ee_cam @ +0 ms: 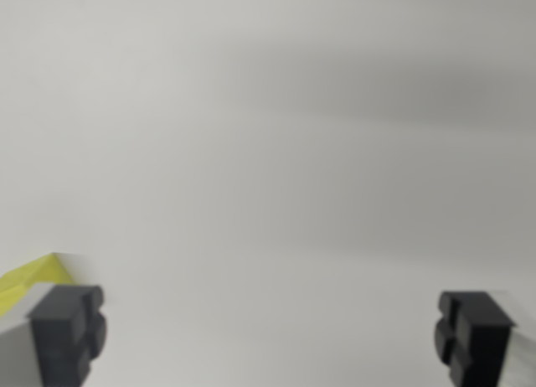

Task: Pick yellow cube

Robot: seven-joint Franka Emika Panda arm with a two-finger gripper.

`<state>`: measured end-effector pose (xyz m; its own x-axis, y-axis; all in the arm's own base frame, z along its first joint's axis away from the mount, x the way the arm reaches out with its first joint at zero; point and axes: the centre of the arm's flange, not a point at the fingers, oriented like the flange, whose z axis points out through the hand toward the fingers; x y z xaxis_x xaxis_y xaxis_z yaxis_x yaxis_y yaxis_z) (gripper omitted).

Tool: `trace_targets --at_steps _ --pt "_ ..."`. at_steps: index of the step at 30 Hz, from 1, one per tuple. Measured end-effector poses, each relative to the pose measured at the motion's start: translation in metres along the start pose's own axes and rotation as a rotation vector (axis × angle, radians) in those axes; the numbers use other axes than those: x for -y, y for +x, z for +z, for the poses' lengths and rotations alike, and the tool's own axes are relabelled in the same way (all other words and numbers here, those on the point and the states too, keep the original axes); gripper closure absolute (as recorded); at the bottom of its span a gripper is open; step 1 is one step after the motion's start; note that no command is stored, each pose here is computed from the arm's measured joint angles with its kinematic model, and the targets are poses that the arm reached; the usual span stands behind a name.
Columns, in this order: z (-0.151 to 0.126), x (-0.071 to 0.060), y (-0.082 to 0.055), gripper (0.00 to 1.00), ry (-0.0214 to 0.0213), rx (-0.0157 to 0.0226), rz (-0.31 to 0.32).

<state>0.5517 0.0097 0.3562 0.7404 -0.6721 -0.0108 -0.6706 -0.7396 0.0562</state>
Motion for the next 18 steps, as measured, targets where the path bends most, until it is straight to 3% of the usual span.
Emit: trace_targets --at_steps 18 --pt "0.030 0.005 -0.040 0.00 0.0079 -0.0035 -0.065"
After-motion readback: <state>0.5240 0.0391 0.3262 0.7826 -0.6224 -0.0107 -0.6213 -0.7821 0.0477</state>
